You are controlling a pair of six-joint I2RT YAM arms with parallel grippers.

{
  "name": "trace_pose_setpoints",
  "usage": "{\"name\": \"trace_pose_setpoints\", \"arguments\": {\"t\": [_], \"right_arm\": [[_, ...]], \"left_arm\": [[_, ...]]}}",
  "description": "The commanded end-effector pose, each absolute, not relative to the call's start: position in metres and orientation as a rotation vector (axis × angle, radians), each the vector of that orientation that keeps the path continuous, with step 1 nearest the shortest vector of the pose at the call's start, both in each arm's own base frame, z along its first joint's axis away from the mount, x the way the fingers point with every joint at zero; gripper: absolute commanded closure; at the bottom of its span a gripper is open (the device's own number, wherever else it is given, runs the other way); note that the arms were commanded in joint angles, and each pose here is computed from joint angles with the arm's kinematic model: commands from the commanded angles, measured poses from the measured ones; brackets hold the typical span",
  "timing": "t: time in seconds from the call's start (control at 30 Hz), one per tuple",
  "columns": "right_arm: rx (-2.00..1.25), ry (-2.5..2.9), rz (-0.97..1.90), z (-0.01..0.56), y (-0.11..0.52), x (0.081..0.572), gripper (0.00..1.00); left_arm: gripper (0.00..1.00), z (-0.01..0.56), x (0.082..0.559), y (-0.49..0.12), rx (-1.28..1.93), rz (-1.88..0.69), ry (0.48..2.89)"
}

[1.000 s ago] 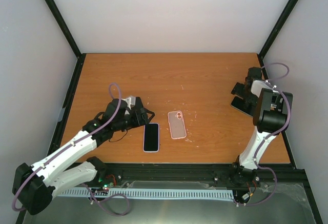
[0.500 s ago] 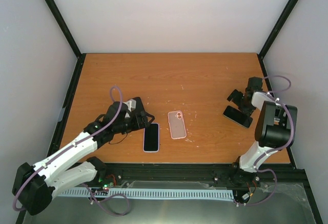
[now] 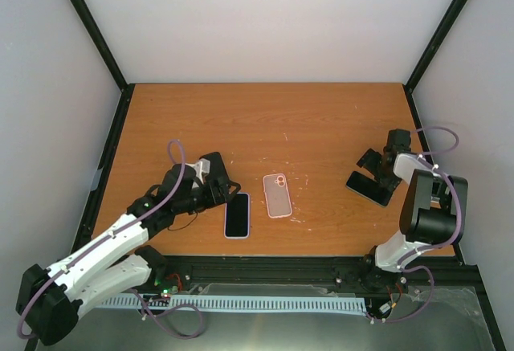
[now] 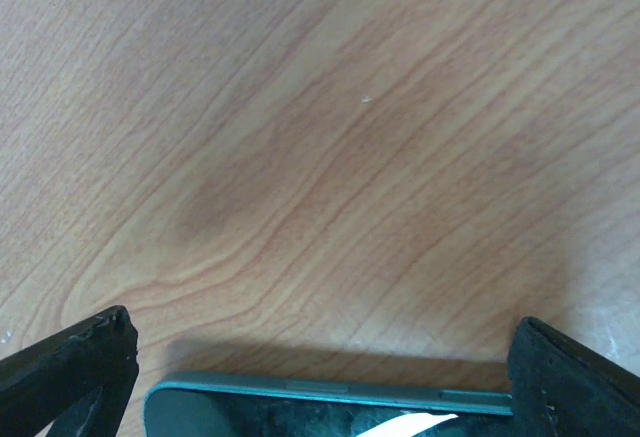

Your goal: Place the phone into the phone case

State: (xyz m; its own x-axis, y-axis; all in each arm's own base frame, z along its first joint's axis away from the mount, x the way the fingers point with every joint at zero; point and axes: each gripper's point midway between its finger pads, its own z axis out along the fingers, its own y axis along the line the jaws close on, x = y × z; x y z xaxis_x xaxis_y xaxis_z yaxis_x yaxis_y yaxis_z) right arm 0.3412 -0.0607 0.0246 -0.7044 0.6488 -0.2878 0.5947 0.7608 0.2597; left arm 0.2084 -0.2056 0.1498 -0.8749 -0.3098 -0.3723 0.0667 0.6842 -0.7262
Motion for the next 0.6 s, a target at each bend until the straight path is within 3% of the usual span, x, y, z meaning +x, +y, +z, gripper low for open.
{"name": "trace_pose_setpoints", "arguments": {"t": [0.0,0.33,0.57], "right_arm": [[1.082,2.770,0.204,-0.015,-0.046,0.279,0.01],[1.231,2.771,0.501,-0.017,0.002,0.228,0.02],[1.065,2.779,0.535,-0.006,0.041,0.226,0.04]], "left_arm": [[0.01,0.159,0.207,-0.207,-0.200,-1.123,2.385],[0.01,0.158,0.206,-0.211,-0.201,-1.145,2.390],[0.01,0.154,0.207,-0.215,-0.197,-1.171,2.391]]}}
